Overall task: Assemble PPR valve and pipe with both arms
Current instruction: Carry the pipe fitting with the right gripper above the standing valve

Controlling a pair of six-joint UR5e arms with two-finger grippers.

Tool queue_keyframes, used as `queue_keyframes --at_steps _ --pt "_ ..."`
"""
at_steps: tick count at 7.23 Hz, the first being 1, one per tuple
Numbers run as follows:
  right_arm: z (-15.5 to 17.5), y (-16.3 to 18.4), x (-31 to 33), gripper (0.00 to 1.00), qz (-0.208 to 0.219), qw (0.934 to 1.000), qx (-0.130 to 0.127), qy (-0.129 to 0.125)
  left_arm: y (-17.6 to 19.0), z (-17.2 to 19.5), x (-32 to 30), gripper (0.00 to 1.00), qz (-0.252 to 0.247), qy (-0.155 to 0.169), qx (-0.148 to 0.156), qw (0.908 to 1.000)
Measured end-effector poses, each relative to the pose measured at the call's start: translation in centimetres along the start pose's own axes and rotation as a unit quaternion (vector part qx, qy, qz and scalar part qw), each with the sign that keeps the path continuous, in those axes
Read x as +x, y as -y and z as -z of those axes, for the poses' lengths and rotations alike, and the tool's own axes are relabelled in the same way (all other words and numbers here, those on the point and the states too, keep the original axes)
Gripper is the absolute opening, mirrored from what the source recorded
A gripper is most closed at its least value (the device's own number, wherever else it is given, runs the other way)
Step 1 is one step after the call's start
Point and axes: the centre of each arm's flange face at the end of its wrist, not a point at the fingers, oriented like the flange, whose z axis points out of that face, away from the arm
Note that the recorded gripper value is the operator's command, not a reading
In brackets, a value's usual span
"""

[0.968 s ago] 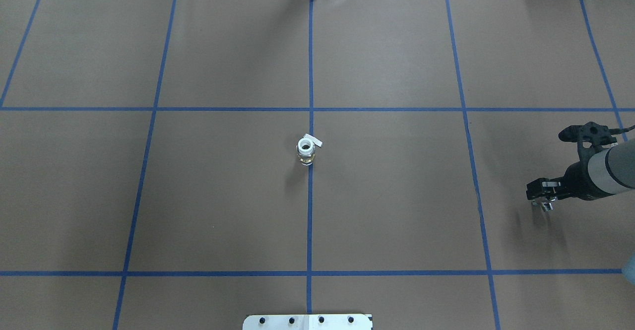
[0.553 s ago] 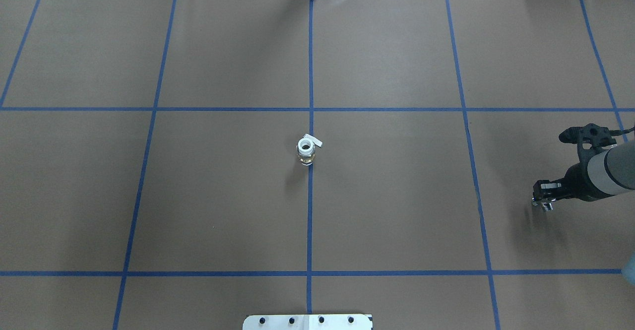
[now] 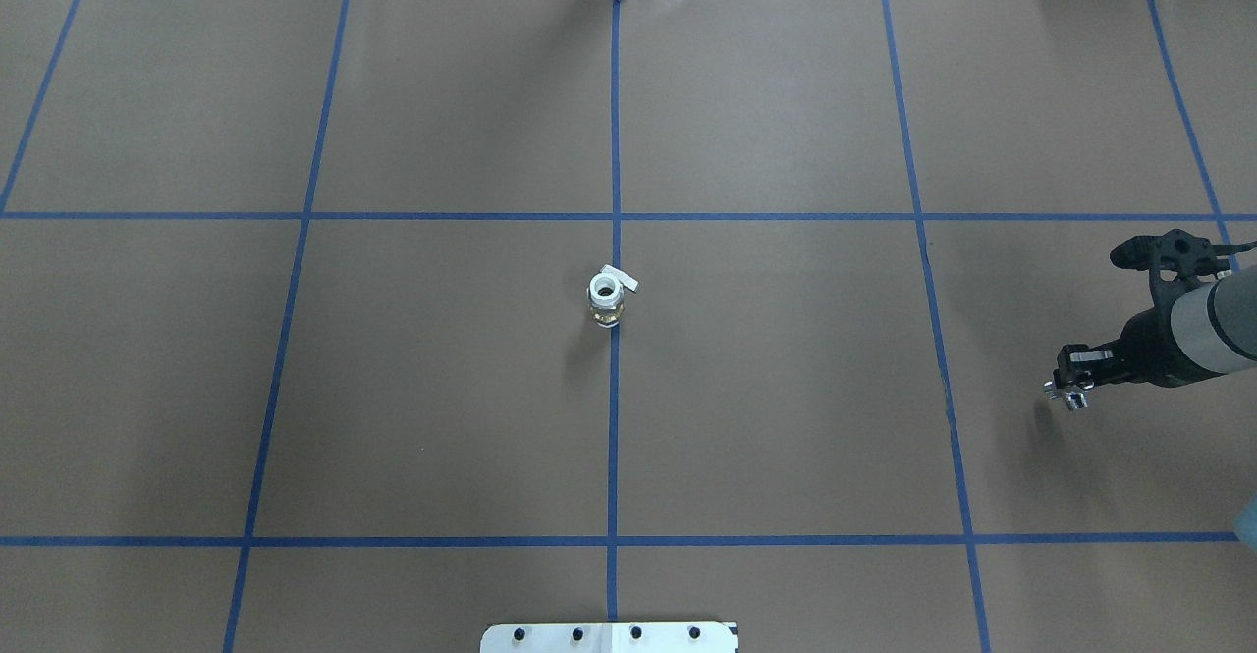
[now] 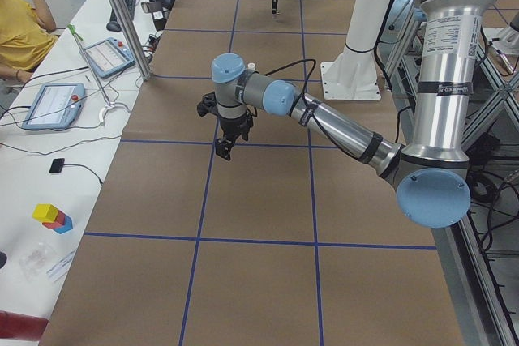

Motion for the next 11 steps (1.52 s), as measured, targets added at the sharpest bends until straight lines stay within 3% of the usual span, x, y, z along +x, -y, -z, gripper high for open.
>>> queue_keyframes --at_steps 3,6,9,11 --pt "4.2 6.3 -10.8 0.0 -0.025 0.9997 -0.007 0.0 -4.5 0.6 -7.1 1.0 0.096 0.017 0.0 0.9953" --pt "8.9 8.5 -23.7 0.0 -0.075 0.997 -0.013 0.014 -8.8 0.5 -14.0 1.0 0.18 0.019 0.001 0.9835" --pt "11.0 8.5 -35.8 0.0 -0.136 0.9899 -0.018 0.037 -10.6 -0.1 -15.6 1.0 0.203 0.009 -0.001 0.9792" --pt "10.2 9.5 -42.9 0.0 -0.167 0.9856 -0.017 0.021 -11.2 -0.5 -15.6 1.0 0.208 0.0 -0.003 0.9782"
